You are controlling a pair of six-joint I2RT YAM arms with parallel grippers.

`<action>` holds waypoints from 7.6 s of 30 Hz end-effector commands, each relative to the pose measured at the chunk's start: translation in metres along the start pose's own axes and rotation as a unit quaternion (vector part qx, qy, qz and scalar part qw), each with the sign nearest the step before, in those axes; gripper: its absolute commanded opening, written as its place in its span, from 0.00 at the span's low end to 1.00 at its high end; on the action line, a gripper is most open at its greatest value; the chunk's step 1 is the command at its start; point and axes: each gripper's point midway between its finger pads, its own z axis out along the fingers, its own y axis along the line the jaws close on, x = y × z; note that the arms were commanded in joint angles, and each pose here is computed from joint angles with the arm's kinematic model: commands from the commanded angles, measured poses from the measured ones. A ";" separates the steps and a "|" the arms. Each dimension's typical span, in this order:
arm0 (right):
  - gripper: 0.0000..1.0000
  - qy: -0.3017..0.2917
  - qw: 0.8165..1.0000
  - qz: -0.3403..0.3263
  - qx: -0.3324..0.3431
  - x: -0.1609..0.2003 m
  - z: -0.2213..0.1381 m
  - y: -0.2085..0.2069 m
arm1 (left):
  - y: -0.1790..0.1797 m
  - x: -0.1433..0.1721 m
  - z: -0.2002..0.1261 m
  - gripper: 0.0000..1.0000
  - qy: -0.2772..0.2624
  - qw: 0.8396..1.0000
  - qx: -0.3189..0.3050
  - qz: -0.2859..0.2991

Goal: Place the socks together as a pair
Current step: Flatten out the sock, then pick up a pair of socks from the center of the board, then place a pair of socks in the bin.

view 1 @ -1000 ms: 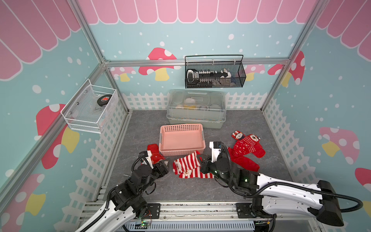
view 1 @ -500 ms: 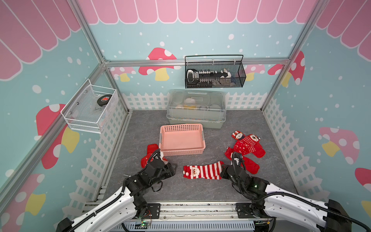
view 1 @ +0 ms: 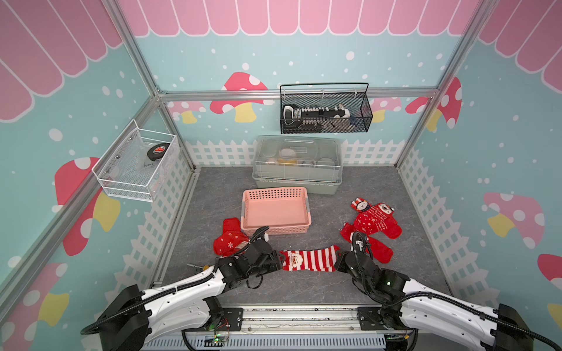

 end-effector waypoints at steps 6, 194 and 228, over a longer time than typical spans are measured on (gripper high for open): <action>0.00 0.007 1.000 0.014 0.008 0.005 0.001 -0.007 | -0.021 -0.006 0.023 0.40 -0.002 1.000 -0.012 -0.027; 0.00 0.086 0.995 -0.028 -0.035 0.034 0.027 0.020 | 0.013 -0.004 0.011 0.00 0.040 0.994 -0.085 0.055; 0.00 -0.103 0.970 -0.149 -0.160 -0.158 0.074 0.230 | 0.013 -0.229 -0.097 0.00 -0.112 0.967 -0.193 0.120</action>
